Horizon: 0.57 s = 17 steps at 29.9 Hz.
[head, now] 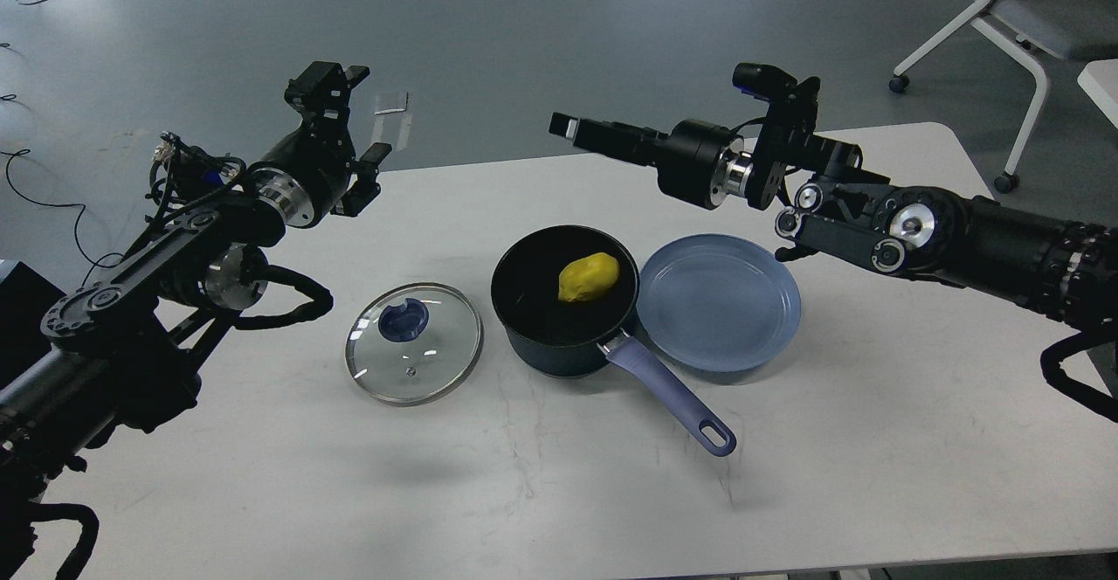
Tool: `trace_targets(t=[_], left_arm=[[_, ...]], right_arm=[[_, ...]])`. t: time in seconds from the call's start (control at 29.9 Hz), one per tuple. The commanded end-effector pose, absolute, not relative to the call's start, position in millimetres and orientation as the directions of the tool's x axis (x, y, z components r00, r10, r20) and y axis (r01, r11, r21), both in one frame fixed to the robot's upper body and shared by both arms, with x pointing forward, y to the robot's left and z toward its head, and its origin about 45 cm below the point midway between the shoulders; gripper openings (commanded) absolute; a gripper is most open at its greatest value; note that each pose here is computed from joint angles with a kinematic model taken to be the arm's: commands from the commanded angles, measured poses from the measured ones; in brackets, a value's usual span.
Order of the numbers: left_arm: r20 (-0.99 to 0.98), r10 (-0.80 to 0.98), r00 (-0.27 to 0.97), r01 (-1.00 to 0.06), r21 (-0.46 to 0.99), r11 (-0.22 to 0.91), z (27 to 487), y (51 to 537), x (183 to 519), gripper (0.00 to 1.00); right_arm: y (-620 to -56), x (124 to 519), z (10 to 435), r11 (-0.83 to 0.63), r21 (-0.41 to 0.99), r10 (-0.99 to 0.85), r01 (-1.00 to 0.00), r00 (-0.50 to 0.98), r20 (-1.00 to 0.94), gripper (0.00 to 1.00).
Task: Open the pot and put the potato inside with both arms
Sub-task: 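Carry the potato with the right gripper and drop it into the pot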
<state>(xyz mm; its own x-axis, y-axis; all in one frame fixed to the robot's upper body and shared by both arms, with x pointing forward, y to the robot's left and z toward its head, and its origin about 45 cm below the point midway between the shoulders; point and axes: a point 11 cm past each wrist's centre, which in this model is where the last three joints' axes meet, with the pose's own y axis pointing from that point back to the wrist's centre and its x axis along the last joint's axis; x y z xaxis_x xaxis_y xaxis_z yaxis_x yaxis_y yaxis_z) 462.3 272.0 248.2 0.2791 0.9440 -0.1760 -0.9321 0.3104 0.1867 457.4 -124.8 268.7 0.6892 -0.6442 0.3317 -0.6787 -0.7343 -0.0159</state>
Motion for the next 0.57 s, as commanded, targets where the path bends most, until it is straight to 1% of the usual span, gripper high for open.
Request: trace_targets(t=[0.0, 0.03, 0.07, 0.13, 0.17, 0.23, 0.33, 0.43, 0.53], left_arm=[[-0.230, 0.939, 0.255, -0.933, 0.196, 0.301, 238.6, 274.2, 457.4, 0.98], [-0.251, 0.938, 0.239, -0.935, 0.201, 0.292, 232.2, 277.5, 454.1, 0.98], [-0.264, 0.937, 0.228, -0.936, 0.204, 0.286, 228.6, 279.7, 452.0, 0.98], [-0.322, 0.924, 0.206, -0.941, 0.193, 0.277, 222.9, 283.8, 447.2, 0.98], [-0.322, 0.924, 0.206, -0.941, 0.192, 0.277, 222.9, 283.8, 447.1, 0.98], [-0.379, 0.902, 0.207, -0.942, 0.173, 0.289, 219.2, 283.4, 443.4, 0.98], [-0.426, 0.884, 0.190, -0.948, 0.155, 0.278, 219.1, 286.5, 441.9, 0.98], [-0.475, 0.861, 0.182, -0.953, 0.131, 0.273, 225.4, 286.9, 442.0, 0.98], [-0.514, 0.838, 0.181, -0.956, 0.108, 0.273, 233.3, 285.6, 443.2, 0.98]], right_arm=[[-147.1, 466.2, 288.9, -0.643, -0.159, -0.742, -0.749, 0.661, -0.112, 1.00], [-156.4, 469.5, 284.3, -0.594, -0.154, -0.755, -0.789, 0.614, -0.230, 1.00], [-160.7, 470.9, 281.1, -0.574, -0.140, -0.759, -0.807, 0.589, -0.280, 1.00], [-176.2, 470.9, 262.1, -0.525, -0.068, -0.758, -0.848, 0.502, -0.416, 1.00], [-176.2, 470.9, 262.0, -0.525, -0.068, -0.758, -0.848, 0.502, -0.416, 1.00], [-185.8, 465.6, 242.9, -0.488, -0.033, -0.747, -0.872, 0.437, -0.501, 1.00], [-194.8, 463.0, 231.6, -0.442, -0.027, -0.734, -0.897, 0.379, -0.564, 1.00], [-196.4, 461.0, 224.9, -0.443, -0.012, -0.740, -0.896, 0.373, -0.560, 1.00], [-195.7, 461.4, 228.2, -0.446, -0.022, -0.734, -0.895, 0.380, -0.563, 1.00]])
